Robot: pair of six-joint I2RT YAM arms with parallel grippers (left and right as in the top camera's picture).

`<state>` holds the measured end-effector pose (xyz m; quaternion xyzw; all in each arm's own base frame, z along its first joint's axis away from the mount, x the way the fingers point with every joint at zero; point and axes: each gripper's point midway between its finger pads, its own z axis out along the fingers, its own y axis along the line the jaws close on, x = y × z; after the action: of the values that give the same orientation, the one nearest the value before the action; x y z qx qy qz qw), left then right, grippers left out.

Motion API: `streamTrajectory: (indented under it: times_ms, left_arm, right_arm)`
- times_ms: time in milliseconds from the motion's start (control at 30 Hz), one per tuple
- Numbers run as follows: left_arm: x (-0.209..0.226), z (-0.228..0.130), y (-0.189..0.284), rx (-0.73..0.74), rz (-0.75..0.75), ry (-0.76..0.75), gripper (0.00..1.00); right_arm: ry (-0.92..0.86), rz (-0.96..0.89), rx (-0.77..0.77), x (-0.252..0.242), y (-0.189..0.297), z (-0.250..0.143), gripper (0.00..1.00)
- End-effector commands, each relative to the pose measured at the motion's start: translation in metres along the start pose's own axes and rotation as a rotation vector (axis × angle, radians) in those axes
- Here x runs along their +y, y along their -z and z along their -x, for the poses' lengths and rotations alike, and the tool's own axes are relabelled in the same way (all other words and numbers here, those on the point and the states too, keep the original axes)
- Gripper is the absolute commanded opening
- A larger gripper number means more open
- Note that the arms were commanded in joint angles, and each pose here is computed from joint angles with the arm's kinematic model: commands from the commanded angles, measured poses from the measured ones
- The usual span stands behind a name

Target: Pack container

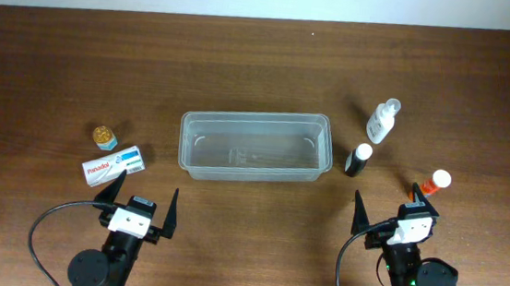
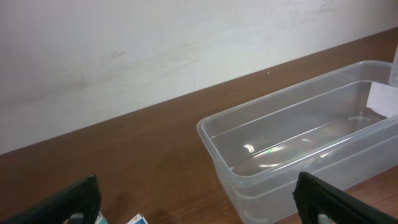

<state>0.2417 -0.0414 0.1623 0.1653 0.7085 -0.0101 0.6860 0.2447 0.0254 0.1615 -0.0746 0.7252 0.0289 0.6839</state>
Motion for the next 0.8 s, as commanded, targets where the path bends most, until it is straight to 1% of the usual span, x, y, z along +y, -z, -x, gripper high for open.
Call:
streamTrajectory:
  times_ms: [0, 133, 233, 367, 467, 633, 733, 767]
  left_arm:
    - [0.001, -0.001, 0.000, 0.001, 0.006, -0.011, 0.99]
    - [0.001, -0.001, 0.000, 0.000, 0.006, -0.012, 0.99]
    - [0.001, -0.001, 0.000, 0.000, 0.007, -0.012, 0.99]
    - [0.001, -0.001, 0.000, 0.000, 0.006, -0.012, 0.99]
    - [0.001, -0.001, 0.000, 0.000, 0.007, -0.012, 0.99]
    - [0.001, -0.001, 0.000, 0.000, 0.007, -0.012, 0.99]
    - [0.001, -0.001, 0.000, 0.000, 0.006, -0.012, 0.99]
    - [0.001, -0.001, 0.000, 0.000, 0.006, -0.012, 0.99]
  right_arm:
    - [0.005, -0.019, 0.002, -0.003, 0.000, -0.003, 0.98]
    - [-0.001, -0.015, -0.002, -0.003, 0.000, -0.002, 0.98]
    - [-0.062, -0.007, -0.005, -0.001, 0.000, 0.000, 0.98]
    - [-0.068, 0.113, -0.015, 0.019, 0.006, 0.019, 0.98]
    - [-0.067, 0.146, -0.019, 0.023, 0.015, 0.047, 0.98]
    - [-0.077, 0.147, 0.031, 0.020, 0.028, 0.116, 0.98]
    - [-0.100, 0.150, 0.138, 0.018, 0.026, 0.151, 0.99]
    - [-0.122, 0.150, 0.246, 0.015, 0.018, 0.169, 0.98]
